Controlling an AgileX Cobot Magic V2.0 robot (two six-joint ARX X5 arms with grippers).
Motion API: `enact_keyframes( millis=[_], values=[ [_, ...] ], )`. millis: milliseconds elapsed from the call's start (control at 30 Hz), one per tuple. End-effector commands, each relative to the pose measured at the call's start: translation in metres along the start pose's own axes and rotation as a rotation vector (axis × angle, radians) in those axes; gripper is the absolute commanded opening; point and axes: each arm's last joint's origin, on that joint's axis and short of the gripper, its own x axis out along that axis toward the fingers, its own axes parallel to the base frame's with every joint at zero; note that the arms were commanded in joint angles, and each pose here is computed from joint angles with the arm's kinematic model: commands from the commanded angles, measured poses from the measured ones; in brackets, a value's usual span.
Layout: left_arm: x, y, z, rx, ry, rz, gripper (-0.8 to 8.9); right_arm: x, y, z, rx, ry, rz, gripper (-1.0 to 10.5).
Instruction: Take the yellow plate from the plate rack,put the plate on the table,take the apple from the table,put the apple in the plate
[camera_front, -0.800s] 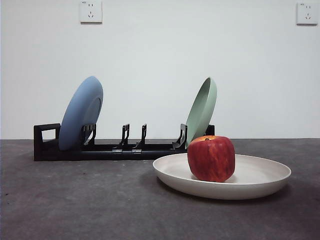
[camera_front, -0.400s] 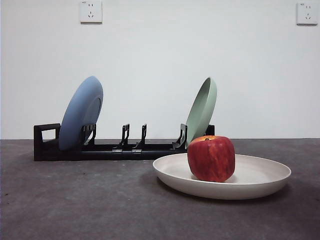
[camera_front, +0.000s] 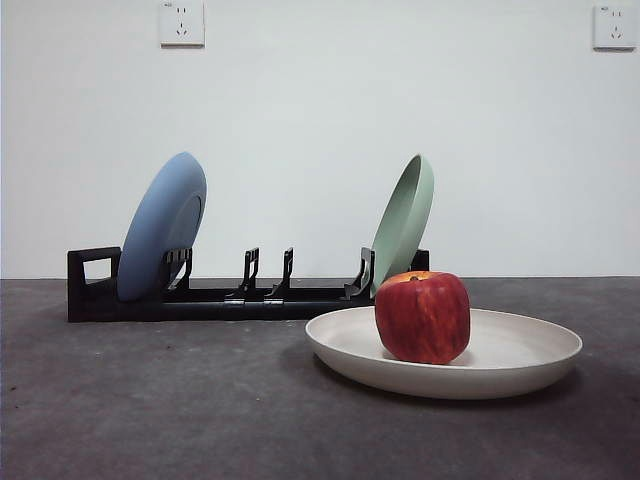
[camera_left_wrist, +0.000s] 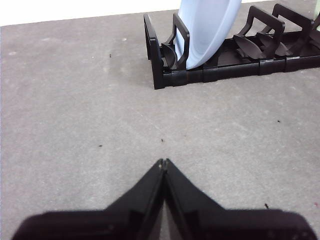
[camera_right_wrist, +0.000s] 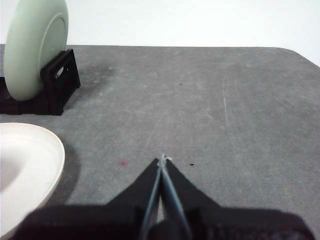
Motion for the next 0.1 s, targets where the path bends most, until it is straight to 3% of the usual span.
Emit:
enact_keyframes(
  millis=[33,100],
  values=[
    [0.0010,0.0002,-0.0030,0.010,0.007,0.002,-0.03,0.0010,0.0000,-0.0029,0.009,0.005,-0.002,0.0],
    [0.0010,0.0002,-0.0030,0.010,0.007,0.002,-0.03,0.0010,0.0000,-0.0029,0.009,0.005,-0.002,0.0]
  ],
)
